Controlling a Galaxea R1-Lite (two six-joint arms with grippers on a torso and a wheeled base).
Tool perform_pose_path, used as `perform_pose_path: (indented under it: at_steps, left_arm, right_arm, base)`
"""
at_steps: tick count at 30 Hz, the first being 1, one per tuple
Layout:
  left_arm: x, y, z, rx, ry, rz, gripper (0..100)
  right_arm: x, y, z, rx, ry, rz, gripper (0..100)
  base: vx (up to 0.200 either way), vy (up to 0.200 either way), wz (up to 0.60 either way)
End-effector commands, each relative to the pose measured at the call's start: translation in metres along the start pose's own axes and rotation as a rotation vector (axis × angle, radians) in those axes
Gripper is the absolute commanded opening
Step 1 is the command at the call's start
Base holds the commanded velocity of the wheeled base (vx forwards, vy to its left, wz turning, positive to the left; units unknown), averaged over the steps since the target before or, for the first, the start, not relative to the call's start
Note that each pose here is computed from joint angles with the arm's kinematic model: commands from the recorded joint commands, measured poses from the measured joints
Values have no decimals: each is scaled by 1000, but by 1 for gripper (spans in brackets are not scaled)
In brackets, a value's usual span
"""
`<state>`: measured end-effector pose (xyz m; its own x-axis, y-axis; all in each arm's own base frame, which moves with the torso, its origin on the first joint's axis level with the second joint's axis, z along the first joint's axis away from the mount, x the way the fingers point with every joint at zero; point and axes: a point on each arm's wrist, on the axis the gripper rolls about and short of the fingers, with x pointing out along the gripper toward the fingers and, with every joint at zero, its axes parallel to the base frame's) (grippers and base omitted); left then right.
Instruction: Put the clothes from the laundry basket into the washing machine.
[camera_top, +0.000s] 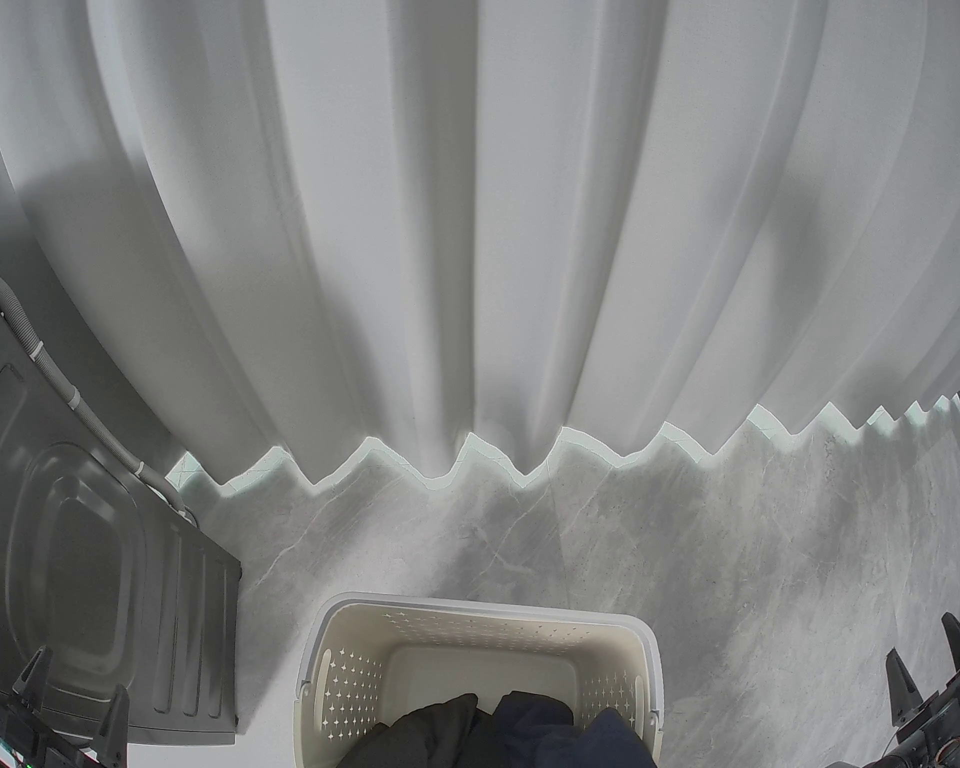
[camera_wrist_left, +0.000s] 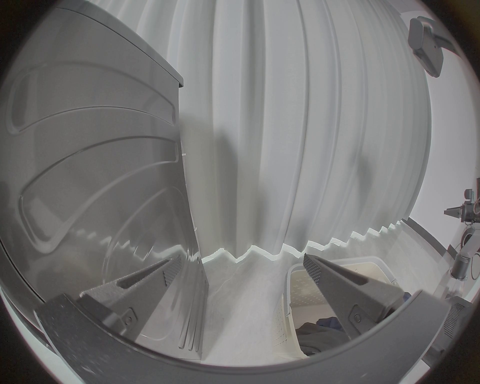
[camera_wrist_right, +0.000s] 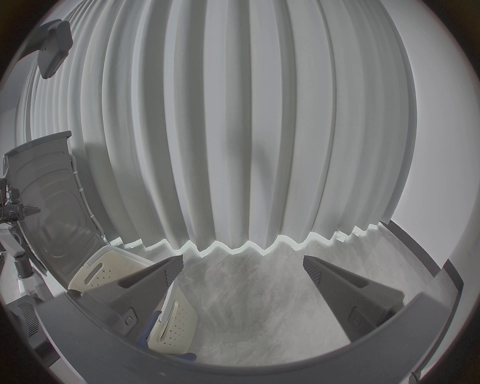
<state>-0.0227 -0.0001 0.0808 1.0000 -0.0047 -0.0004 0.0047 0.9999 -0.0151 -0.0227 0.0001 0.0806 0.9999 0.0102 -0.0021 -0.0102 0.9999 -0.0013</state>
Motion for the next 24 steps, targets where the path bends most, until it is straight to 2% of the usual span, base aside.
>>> perform_pose_path:
  at_steps: [1,16,24]
  left_arm:
    - [0,0,-5,0,-2,0,100]
    - [0,0,-5,-5,-2,0,100]
    - [0,0,-5,-5,-2,0,100]
  right_arm:
    - [0,0,-5,0,-2,1,100]
    - [0,0,-5,0,-2,1,100]
    - [0,0,-5,0,-2,1,100]
  base:
    - [0,0,0]
    - [0,0,0]
    - [-200,0,0]
